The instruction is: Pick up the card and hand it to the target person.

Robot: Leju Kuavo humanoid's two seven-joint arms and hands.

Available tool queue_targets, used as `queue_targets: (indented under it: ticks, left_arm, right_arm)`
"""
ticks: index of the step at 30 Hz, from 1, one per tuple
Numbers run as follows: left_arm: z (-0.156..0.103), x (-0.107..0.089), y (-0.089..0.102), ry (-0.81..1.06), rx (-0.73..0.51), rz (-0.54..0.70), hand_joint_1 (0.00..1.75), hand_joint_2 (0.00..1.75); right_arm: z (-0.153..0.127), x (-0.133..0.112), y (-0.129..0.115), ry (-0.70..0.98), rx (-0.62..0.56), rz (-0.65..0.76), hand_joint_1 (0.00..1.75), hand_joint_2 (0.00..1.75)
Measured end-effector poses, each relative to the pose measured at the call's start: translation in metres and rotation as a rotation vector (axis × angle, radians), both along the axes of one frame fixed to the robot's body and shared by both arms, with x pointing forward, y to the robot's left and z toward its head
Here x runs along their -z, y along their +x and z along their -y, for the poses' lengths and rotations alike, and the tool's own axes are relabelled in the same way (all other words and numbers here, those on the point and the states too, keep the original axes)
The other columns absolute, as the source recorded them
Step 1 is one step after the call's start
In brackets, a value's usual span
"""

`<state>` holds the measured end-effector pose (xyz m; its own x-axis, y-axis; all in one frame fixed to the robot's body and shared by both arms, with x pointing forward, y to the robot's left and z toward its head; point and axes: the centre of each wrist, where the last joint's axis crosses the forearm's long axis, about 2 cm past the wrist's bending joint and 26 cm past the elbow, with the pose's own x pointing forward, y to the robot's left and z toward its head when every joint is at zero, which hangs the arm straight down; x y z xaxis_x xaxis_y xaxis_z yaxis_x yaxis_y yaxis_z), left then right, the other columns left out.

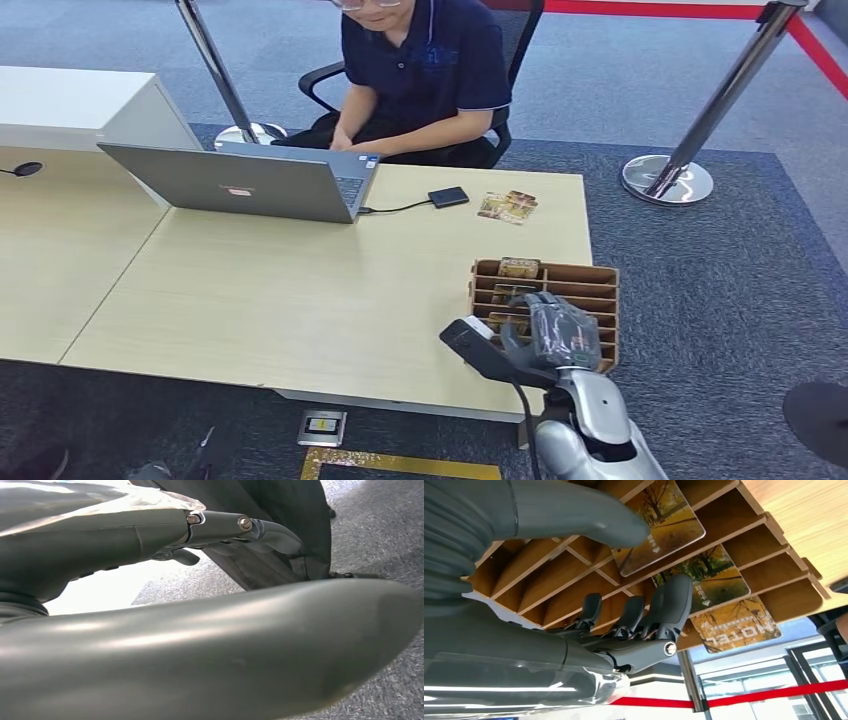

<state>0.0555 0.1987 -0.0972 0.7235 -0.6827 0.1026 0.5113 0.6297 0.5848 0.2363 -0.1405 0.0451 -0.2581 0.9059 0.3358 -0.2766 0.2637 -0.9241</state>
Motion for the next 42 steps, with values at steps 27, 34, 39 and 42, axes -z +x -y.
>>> queue_targets:
  ticks: [27,34,39,42]
  left_arm:
    - [0.000,0.000,0.000,-0.002,-0.004,0.000,0.00,0.00]
    - [0.000,0.000,0.000,-0.003,-0.007,-0.001,0.00,0.00]
    - [0.000,0.000,0.000,-0.003,-0.006,0.000,0.00,0.00]
    - [0.000,0.000,0.000,-0.003,-0.005,0.000,0.00,0.00]
  right_arm:
    - [-0.003,0.011,0.002,-0.049,0.001,-0.025,0.84,1.75]
    - [-0.003,0.011,-0.005,-0.071,0.013,-0.005,0.85,1.75]
    - [-0.002,0.009,-0.009,-0.074,0.014,0.009,0.89,1.75]
    - [-0.001,0.008,-0.010,-0.072,0.012,0.019,0.92,1.75]
